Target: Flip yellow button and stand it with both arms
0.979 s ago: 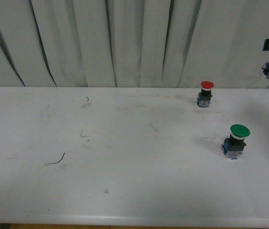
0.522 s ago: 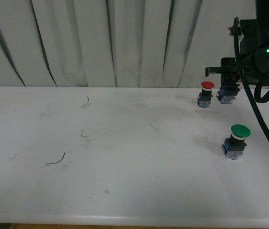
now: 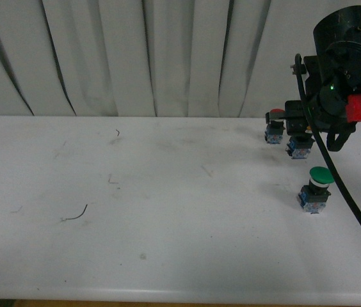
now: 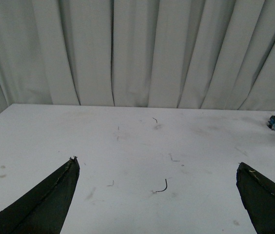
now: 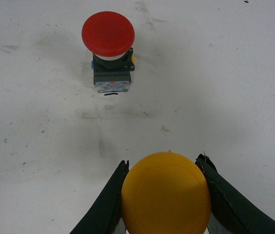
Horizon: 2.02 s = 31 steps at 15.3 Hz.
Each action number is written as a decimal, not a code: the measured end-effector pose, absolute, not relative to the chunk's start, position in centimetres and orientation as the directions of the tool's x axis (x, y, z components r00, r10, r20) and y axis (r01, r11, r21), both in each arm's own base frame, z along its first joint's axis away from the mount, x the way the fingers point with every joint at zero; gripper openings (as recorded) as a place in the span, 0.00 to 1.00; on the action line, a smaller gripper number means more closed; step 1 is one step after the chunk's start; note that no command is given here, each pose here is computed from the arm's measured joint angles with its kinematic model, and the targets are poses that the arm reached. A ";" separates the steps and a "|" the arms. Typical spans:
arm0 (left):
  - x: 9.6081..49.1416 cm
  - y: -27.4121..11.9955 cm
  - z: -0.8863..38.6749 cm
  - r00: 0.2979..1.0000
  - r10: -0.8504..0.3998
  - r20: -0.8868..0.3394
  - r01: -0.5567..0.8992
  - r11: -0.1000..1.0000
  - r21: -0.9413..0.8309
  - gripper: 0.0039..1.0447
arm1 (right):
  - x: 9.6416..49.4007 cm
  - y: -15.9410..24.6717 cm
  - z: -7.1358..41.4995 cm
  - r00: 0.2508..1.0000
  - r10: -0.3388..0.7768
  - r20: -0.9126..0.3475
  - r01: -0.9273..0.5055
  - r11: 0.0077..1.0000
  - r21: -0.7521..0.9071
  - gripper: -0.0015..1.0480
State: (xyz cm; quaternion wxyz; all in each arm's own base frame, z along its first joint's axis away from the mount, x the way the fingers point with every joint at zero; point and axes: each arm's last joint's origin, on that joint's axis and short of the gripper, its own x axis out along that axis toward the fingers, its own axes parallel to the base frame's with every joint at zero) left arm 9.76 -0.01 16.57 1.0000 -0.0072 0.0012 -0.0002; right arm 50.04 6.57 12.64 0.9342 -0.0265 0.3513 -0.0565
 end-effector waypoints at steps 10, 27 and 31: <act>9.8 0.0 16.6 1.000 -0.001 -0.002 0.001 1.000 -0.014 0.94 | 50.1 7.6 10.1 0.725 -0.135 -0.675 0.116 0.991 -0.074 0.35; 9.8 0.0 16.6 1.000 -0.001 -0.002 0.001 1.000 -0.014 0.94 | 50.0 7.3 9.5 0.718 -0.191 -0.669 0.134 0.982 -0.136 0.96; 9.8 0.0 16.6 1.000 -0.001 -0.002 0.001 1.000 -0.014 0.94 | 49.9 7.0 9.3 0.729 -0.171 -0.663 0.136 0.985 -0.105 0.94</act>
